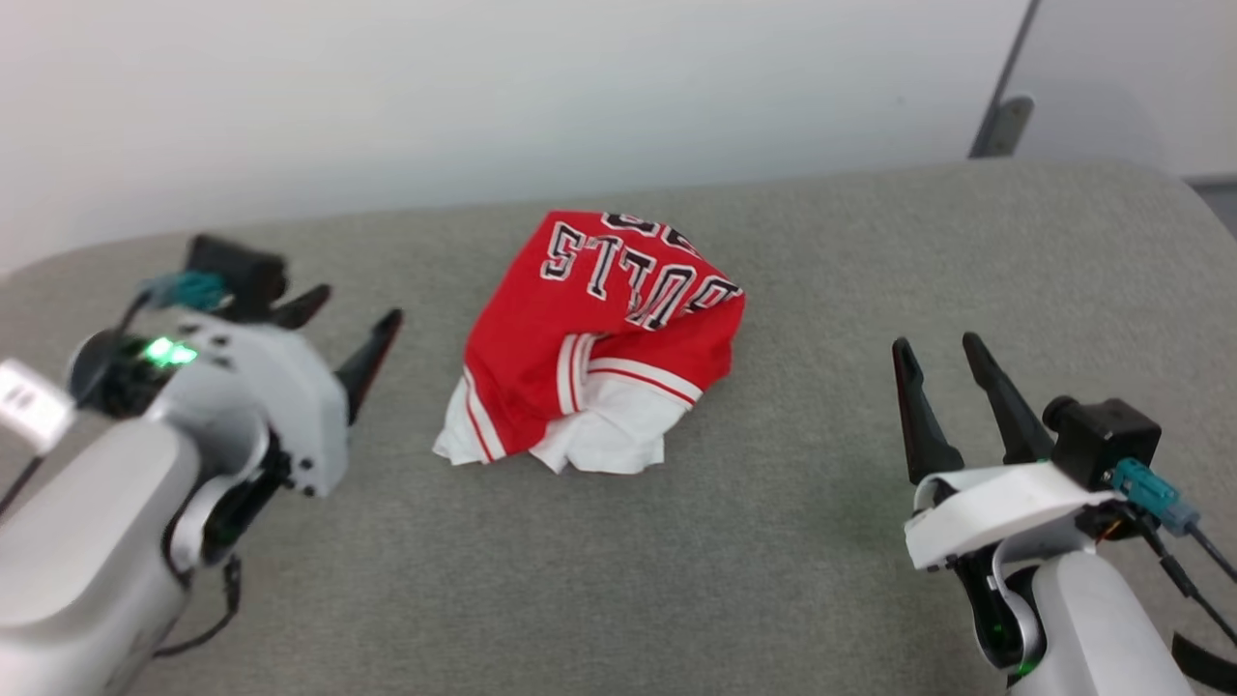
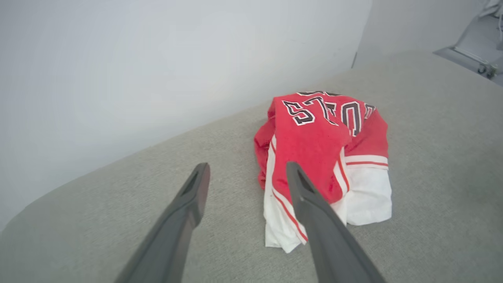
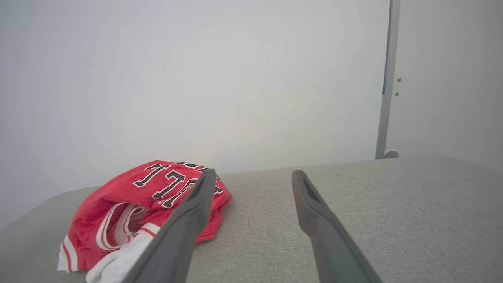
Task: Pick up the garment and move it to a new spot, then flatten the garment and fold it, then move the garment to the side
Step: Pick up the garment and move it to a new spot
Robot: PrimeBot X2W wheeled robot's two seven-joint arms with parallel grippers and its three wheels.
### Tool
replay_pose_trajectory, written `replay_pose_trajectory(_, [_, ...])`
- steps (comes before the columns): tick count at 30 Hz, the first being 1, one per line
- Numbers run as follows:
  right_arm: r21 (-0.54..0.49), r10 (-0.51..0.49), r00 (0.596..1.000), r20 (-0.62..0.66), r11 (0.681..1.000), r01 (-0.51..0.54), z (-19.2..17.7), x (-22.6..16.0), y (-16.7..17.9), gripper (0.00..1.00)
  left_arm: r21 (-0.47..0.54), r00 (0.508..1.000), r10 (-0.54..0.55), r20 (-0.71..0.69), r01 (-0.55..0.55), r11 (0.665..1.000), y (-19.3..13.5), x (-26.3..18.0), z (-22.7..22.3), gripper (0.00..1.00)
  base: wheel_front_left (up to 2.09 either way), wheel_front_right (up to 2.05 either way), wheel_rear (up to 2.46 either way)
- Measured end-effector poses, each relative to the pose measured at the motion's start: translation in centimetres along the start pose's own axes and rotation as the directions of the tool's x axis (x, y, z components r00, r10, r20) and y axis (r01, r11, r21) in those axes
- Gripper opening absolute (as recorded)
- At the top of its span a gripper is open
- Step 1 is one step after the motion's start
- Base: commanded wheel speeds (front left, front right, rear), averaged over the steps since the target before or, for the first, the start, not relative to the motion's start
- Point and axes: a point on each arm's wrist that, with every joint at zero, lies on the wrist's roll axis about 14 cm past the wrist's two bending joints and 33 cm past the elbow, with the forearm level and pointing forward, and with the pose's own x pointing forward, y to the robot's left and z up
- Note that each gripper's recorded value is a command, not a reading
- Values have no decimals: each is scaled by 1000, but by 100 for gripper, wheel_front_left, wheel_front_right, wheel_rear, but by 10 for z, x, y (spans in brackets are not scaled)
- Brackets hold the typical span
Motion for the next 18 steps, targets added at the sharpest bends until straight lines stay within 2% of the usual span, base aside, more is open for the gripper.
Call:
replay_pose_trajectory(9, [2,31,1000,6,1000,-31,6,-9,15,100,-116,964,188,190,-168,979,42,-70,5,100,0,0,0])
replay_pose_trajectory(18, [11,44,999,-2,999,-44,3,-17,22,100,-260,884,385,263,-320,911,74,-137,-22,100,0,0,0])
